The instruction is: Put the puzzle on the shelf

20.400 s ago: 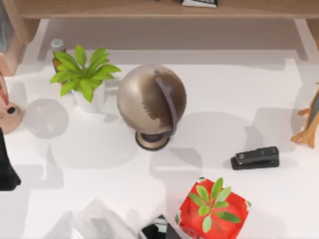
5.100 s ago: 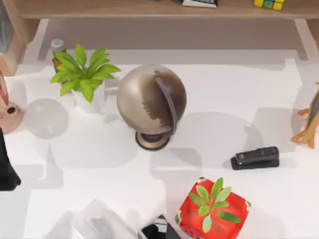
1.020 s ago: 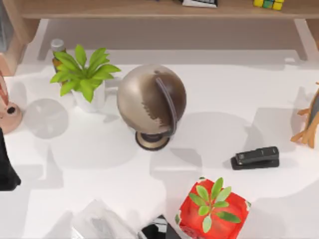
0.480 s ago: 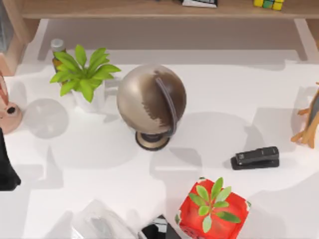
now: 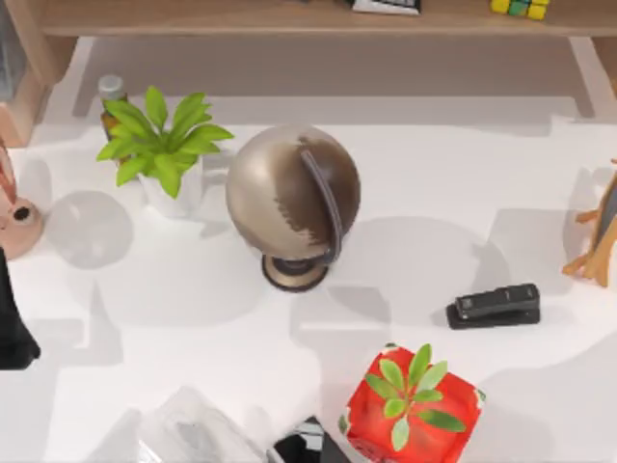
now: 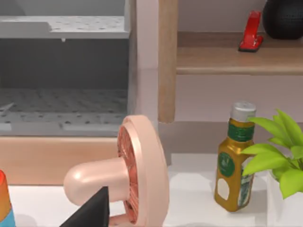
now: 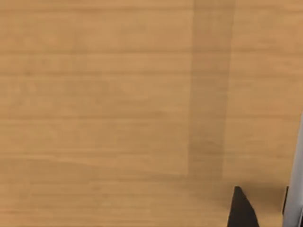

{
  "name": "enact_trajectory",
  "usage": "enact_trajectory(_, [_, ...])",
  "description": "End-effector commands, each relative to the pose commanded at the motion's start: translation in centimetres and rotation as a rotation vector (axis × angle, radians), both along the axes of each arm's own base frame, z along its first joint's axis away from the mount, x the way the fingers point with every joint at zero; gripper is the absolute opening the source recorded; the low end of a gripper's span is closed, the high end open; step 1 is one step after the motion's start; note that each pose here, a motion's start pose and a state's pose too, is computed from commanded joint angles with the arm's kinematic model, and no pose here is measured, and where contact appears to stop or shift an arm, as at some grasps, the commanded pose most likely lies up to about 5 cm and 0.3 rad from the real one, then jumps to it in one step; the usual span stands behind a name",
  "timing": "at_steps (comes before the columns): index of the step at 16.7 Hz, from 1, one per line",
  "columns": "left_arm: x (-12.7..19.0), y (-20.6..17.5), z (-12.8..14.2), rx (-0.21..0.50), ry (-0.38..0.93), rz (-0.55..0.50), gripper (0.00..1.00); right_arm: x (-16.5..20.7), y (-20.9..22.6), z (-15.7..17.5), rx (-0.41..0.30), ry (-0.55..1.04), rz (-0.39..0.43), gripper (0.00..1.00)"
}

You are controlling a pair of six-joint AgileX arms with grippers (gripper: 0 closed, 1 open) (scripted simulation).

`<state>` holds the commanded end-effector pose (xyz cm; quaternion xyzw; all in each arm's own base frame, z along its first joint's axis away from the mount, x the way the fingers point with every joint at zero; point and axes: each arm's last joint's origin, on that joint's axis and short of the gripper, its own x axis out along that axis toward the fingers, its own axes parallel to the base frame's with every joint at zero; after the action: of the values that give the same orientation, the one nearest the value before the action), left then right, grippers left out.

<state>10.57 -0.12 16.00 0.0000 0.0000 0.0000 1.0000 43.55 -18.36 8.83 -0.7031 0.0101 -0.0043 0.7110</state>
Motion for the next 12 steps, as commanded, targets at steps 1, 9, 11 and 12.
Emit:
enact_trajectory(1, [0.00, 0.00, 0.00, 0.000, 0.000, 0.000, 1.00, 0.00, 0.00, 0.00, 0.000, 0.000, 0.000, 0.53])
enact_trajectory(9, [0.00, 0.00, 0.00, 0.000, 0.000, 0.000, 1.00, 0.00, 0.00, 0.00, 0.000, 0.000, 0.000, 1.00])
enact_trajectory(11, [0.00, 0.00, 0.00, 0.000, 0.000, 0.000, 1.00, 0.00, 0.00, 0.00, 0.000, 0.000, 0.000, 1.00])
enact_trajectory(12, [0.00, 0.00, 0.00, 0.000, 0.000, 0.000, 1.00, 0.00, 0.00, 0.00, 0.000, 0.000, 0.000, 1.00])
